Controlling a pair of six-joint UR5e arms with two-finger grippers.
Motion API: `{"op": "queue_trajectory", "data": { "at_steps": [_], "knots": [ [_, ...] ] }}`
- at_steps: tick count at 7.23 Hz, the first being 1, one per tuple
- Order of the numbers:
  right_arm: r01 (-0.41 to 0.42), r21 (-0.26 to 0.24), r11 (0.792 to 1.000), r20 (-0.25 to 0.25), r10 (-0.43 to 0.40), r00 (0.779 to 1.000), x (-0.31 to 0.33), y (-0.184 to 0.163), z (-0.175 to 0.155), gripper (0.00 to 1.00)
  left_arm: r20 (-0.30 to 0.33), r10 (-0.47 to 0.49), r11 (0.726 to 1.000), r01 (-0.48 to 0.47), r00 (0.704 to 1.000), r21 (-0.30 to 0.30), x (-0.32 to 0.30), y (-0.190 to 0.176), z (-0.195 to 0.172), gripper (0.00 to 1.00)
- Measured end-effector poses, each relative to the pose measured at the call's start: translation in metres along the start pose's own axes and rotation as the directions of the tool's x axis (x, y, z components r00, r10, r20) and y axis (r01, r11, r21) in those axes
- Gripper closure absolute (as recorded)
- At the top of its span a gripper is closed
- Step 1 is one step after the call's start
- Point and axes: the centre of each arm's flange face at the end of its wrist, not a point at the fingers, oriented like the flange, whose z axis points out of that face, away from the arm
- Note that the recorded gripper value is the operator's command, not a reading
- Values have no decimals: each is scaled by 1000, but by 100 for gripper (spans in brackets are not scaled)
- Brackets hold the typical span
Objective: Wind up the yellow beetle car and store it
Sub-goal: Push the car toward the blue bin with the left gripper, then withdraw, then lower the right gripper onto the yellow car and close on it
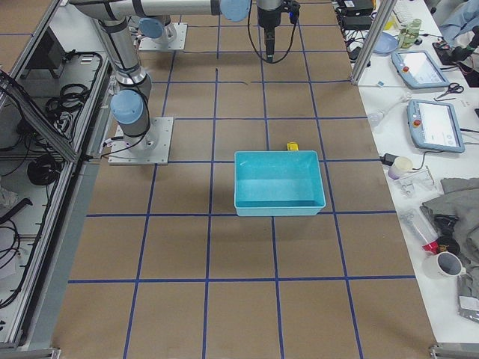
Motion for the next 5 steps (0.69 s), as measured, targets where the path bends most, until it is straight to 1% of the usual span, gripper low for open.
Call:
{"op": "queue_trajectory", "data": {
  "at_steps": [1,2,3,4,5],
  "knots": [
    [-3,-20,1000,-2,3,1000,1,-3,8,0,-42,19,1000,-19,999,-13,4,8,-1,0],
    [-7,-46,999,-3,7,1000,4,-11,23,0,-99,52,998,-55,994,-26,10,17,-6,0],
    [-10,-77,997,0,10,1000,4,-25,46,0,-152,74,996,-81,986,-39,14,25,-11,0],
    [-9,-99,995,3,9,1000,3,-42,77,0,-177,84,994,-95,981,-58,15,35,-15,0],
    [7,-98,995,6,-6,1000,2,-58,103,0,-167,94,992,-107,981,-71,12,43,-19,0]
  ]
}}
